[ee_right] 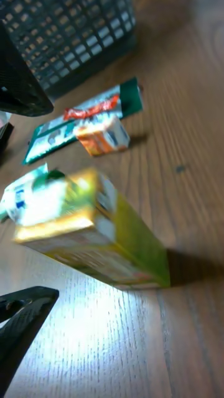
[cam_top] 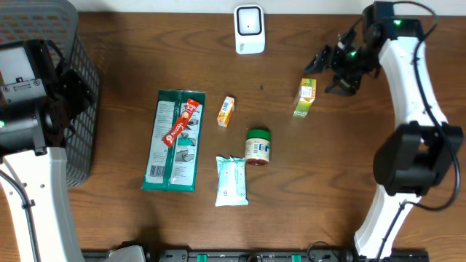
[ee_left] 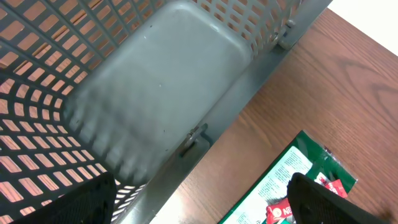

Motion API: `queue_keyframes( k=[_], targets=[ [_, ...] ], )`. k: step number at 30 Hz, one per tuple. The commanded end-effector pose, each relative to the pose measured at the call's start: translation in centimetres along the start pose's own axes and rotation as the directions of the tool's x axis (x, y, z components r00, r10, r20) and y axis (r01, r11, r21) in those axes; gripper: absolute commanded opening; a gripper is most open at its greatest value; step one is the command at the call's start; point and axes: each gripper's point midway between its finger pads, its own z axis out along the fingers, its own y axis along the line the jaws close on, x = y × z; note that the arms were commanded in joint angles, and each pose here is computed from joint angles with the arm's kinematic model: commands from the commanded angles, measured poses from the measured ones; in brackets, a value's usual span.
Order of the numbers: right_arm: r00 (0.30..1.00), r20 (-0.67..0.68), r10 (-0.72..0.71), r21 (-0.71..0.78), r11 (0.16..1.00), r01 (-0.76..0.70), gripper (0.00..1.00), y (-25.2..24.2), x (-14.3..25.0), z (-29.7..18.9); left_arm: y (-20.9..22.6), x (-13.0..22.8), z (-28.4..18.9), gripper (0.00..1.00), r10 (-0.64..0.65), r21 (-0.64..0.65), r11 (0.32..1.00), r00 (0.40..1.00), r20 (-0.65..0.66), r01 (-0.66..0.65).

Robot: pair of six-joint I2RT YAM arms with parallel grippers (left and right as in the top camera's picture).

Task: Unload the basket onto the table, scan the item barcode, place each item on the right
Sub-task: 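Reposition the right gripper over the green tea carton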

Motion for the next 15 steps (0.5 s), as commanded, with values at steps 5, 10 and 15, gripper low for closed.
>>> queue_keyframes(
  k=[5,10,15],
  targets=[
    [0.999,0.052,0.012,0.086,0.996,-0.016,0.81,-0.5,-1.1,-0.3,0.3,-0.3,0.0,0.88,0.005,-0.013,1.0,1.0,0.007,-0.005],
    [0.99,0.131,-0.049,0.152,0.988,0.029,0.79,0.7,-1.8,-3.2,0.3,-0.3,0.0,0.88,0.005,-0.014,1.0,1.0,0.007,-0.005],
    [0.977,0.182,-0.111,0.223,0.972,0.069,0.79,2.6,-1.0,-5.7,0.3,-0.3,0.0,0.88,0.005,-0.013,1.0,1.0,0.007,-0.005]
  ],
)
